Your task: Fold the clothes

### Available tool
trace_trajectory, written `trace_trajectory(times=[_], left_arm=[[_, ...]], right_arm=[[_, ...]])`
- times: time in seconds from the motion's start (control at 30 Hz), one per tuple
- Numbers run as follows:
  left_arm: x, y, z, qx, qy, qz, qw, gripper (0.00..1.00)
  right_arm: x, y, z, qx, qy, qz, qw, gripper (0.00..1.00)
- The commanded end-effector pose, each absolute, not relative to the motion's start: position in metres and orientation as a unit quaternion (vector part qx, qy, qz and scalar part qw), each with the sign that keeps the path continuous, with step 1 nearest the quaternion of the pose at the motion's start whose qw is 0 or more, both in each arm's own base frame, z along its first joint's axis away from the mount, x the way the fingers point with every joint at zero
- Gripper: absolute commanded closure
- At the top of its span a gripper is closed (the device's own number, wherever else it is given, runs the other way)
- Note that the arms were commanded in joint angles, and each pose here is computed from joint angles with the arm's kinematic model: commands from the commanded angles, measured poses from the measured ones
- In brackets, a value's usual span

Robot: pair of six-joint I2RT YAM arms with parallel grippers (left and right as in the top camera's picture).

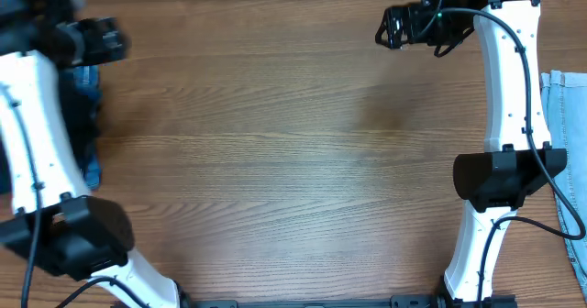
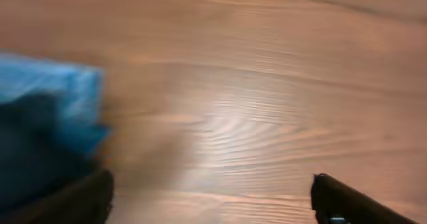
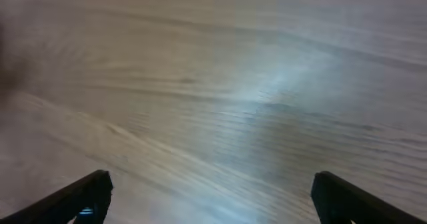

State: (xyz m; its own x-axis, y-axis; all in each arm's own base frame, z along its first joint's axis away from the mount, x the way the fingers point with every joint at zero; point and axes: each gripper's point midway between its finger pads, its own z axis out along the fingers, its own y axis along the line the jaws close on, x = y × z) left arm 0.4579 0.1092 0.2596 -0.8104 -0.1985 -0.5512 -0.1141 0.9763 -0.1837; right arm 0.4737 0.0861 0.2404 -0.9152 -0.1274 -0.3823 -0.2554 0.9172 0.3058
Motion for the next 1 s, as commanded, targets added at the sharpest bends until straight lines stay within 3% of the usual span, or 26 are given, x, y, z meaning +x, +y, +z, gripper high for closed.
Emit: trace_trajectory(times=[0.0,0.1,0.23,0.57,0.8,0.97], left_arm=[[0.475,0.047,0.271,0.006,0.951,-0.014,0.309,0.00],[0.477,0.023,0.271,0.024,0.951,-0.021,0.307,0.00],[0.449,0.014,0.273,0.069,0.955,-0.069,0.280,0.00],[0.361,0.038,0.352,0.048,0.921,-0.056,0.384,0.00],[0.280,0.028,0.335,0.026,0.892,-0.015,0.451,0.00],[0.250,0.025,0.311,-0.004,0.888,-0.011,0.460,0.00]], right_arm=[[0.496,0.052,0.271,-0.031,0.954,0.157,0.252,0.00],[0.509,0.043,0.278,-0.026,0.947,0.154,0.280,0.00],[0.486,0.022,0.283,-0.002,0.957,0.132,0.259,0.00],[0.403,0.006,0.398,0.005,0.926,0.099,0.364,0.00],[0.359,0.009,0.421,0.002,0.922,0.096,0.374,0.00],[0.334,0.012,0.399,0.003,0.935,0.098,0.340,0.00]])
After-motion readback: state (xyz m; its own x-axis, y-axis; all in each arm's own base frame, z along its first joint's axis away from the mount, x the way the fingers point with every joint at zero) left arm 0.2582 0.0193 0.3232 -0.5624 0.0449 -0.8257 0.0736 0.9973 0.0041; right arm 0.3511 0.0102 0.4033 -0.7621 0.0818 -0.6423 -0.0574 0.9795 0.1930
